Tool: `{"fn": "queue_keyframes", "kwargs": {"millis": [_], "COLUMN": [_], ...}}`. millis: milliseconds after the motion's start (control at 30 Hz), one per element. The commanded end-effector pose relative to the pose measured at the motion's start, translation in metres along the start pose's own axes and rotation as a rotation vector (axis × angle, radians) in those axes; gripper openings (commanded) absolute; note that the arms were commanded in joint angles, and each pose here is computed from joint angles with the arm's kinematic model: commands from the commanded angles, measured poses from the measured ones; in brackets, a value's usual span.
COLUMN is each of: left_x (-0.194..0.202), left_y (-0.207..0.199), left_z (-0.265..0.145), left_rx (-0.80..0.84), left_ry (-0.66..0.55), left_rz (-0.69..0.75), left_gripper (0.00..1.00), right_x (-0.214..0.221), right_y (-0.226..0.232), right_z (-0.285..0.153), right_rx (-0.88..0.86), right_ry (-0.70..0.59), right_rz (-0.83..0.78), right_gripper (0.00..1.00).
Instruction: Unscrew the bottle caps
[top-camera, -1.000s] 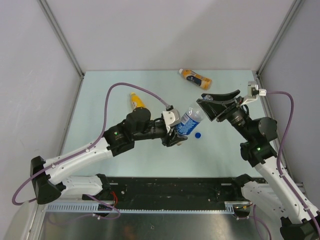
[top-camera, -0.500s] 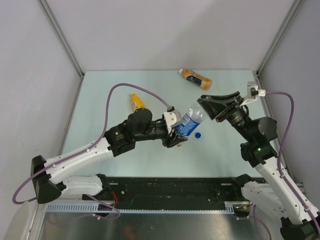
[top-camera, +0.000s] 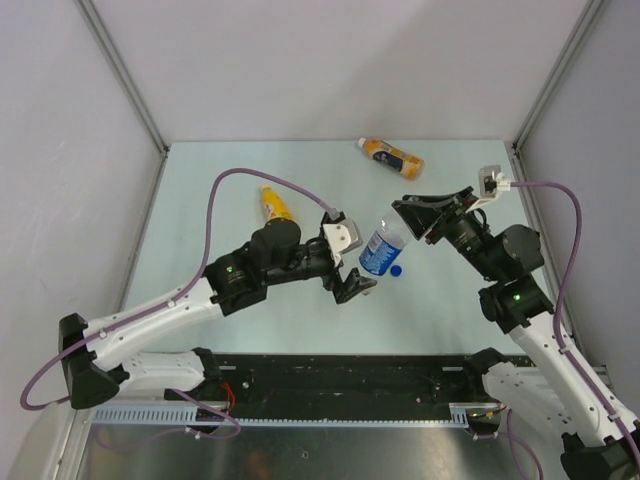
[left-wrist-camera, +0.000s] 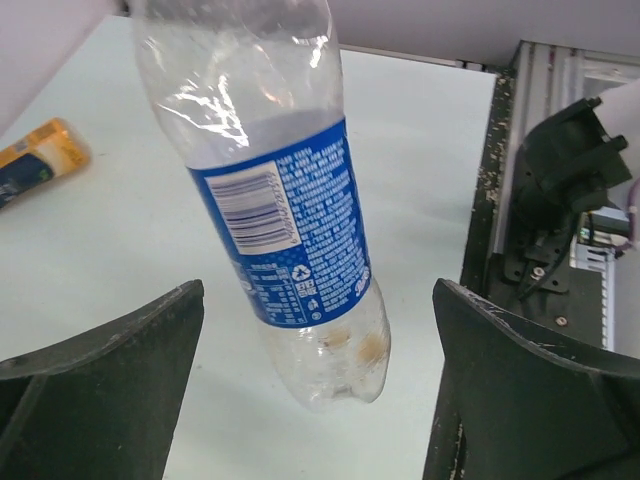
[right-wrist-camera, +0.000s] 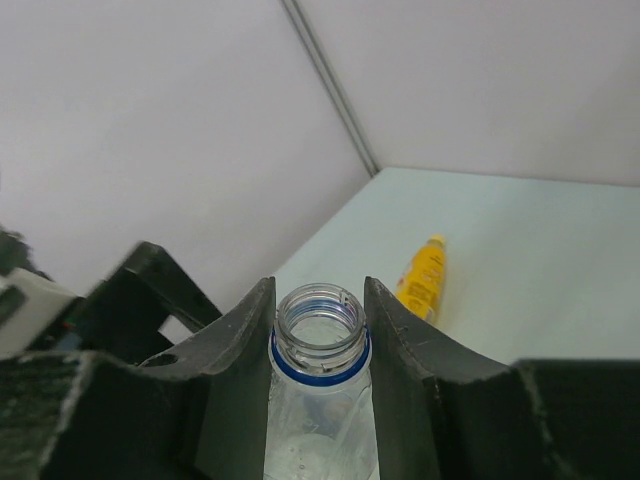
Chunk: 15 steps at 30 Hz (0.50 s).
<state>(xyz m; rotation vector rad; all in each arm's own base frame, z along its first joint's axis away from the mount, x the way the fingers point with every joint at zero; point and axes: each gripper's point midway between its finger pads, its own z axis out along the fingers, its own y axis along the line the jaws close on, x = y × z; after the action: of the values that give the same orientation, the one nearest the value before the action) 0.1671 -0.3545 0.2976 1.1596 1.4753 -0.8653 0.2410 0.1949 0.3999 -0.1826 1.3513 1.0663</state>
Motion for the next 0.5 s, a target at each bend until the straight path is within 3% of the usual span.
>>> {"fn": "queue_keyframes", "kwargs": {"millis": [0, 133, 467], "left_x": [-0.021, -0.023, -0.022], "left_y": [0.021, 0.036, 0.037], "left_z": [-0.016, -0.024, -0.024], "left_rx": [-0.136, -0.227, -0.235], "left_ry": [-0.059, -0.069, -0.072], "left_rz": [0.042, 0.039, 0.036], "left_gripper": [0.99, 0.99, 1.00], "right_x": [-0.004, 0.007, 0.009], "right_y": [-0.015, -0.039, -0.114], "right_z": [0.003, 0.002, -0.016], "right_rx": [0.086, 0.207, 0.606], "right_ry": [-0.001, 0.031, 0.012], "right_rz": [-0.116, -0.189, -0.354], "right_gripper": [0.00, 0.00, 0.00]}}
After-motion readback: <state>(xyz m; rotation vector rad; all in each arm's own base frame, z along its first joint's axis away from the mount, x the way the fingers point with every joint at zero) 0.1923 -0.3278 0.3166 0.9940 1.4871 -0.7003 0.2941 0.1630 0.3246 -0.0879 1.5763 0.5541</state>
